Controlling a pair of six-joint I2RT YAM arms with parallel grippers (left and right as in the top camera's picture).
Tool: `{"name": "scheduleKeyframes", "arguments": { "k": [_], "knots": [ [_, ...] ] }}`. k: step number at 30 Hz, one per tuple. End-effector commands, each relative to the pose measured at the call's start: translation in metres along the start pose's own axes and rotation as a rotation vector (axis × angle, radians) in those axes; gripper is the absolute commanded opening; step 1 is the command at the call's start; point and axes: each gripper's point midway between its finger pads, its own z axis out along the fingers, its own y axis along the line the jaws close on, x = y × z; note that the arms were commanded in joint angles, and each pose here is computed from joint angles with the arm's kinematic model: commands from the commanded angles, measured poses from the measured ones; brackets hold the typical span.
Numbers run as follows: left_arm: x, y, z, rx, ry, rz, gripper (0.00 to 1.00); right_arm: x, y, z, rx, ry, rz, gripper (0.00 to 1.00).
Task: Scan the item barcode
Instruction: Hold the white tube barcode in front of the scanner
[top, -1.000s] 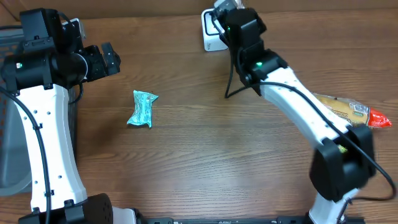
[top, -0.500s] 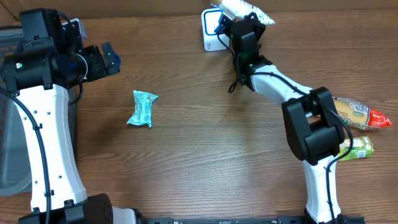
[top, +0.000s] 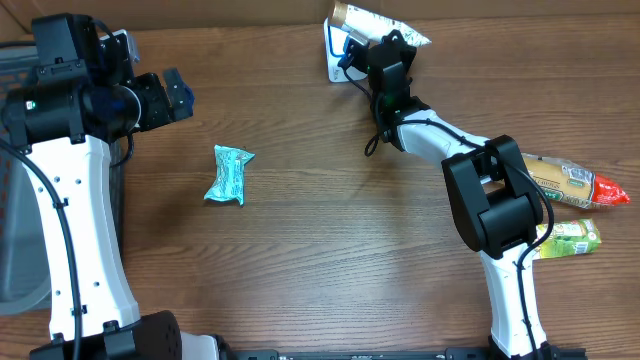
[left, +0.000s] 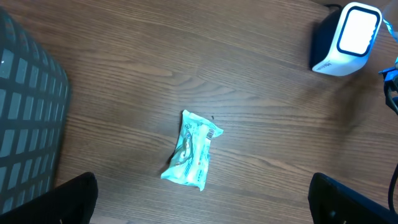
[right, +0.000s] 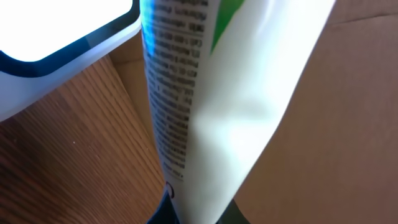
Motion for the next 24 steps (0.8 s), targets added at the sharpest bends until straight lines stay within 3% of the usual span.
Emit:
{"name": "scheduleKeyframes", "arguments": {
  "k": [1, 8, 18, 24],
  "knots": [
    [-0.004, -0.002, -0.005, 0.004, -0.019, 0.026, 1.00, -0.012, -0.013, -0.004, 0.024, -0.032, 0.031, 0.04],
    [-0.004, -0.002, -0.005, 0.004, -0.019, 0.026, 0.99, -0.016, -0.014, -0.010, 0.045, -0.006, 0.042, 0.04],
    [-0.004, -0.002, -0.005, 0.004, -0.019, 0.026, 1.00, -0.011, -0.077, -0.047, 0.215, 0.138, 0.204, 0.04],
    [-0.004, -0.002, -0.005, 0.004, -0.019, 0.026, 1.00, -0.013, -0.097, -0.071, 0.090, 0.101, 0.247, 0.04]
  ]
}}
